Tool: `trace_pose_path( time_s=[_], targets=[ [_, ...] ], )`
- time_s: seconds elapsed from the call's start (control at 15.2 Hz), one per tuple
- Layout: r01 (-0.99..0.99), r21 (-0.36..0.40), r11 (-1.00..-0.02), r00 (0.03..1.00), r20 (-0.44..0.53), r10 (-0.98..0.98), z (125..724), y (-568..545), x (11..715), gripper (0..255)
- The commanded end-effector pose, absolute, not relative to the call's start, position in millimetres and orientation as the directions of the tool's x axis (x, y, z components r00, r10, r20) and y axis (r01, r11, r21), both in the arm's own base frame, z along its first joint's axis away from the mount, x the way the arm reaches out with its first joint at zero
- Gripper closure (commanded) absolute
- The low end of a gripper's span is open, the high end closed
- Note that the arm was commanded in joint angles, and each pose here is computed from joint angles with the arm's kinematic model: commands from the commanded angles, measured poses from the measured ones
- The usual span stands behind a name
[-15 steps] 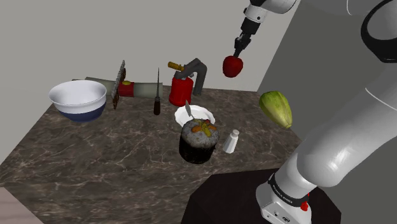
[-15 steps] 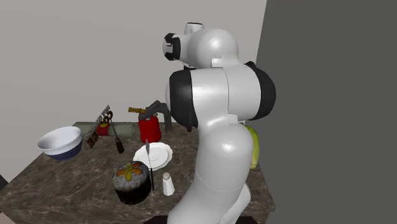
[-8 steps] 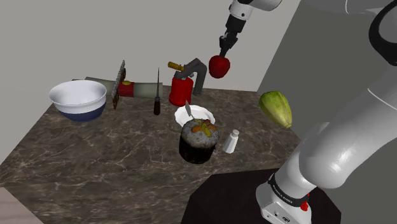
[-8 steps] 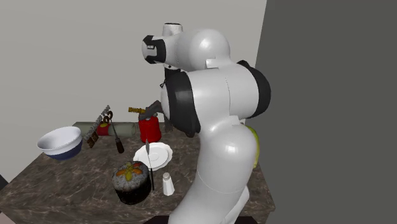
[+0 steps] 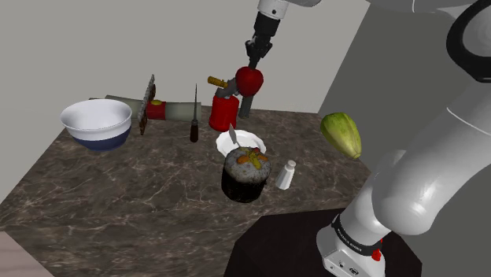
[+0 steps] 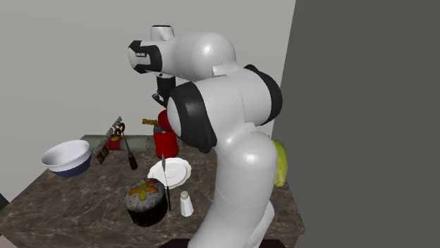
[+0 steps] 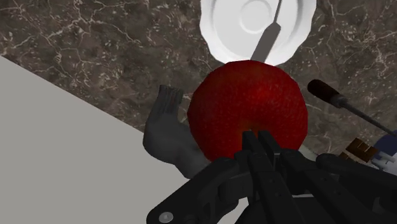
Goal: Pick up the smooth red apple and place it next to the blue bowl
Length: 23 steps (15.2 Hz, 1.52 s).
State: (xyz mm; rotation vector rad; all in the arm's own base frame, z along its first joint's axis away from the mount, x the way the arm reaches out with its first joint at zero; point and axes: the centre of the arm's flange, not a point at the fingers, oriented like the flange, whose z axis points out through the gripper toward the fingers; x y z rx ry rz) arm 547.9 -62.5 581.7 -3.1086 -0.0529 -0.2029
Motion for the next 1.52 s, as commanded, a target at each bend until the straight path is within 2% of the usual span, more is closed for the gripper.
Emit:
trace_pose_path(
  time_s=[0.0, 1.45],
  targets=[
    [0.034, -0.024, -0.999, 0.991, 0.131, 0.031, 580.8, -34.5, 557.0, 255],
    [0.034, -0.024, -0.999, 0.991, 0.131, 0.031, 581.2, 237.5, 658.5, 255]
  ],
)
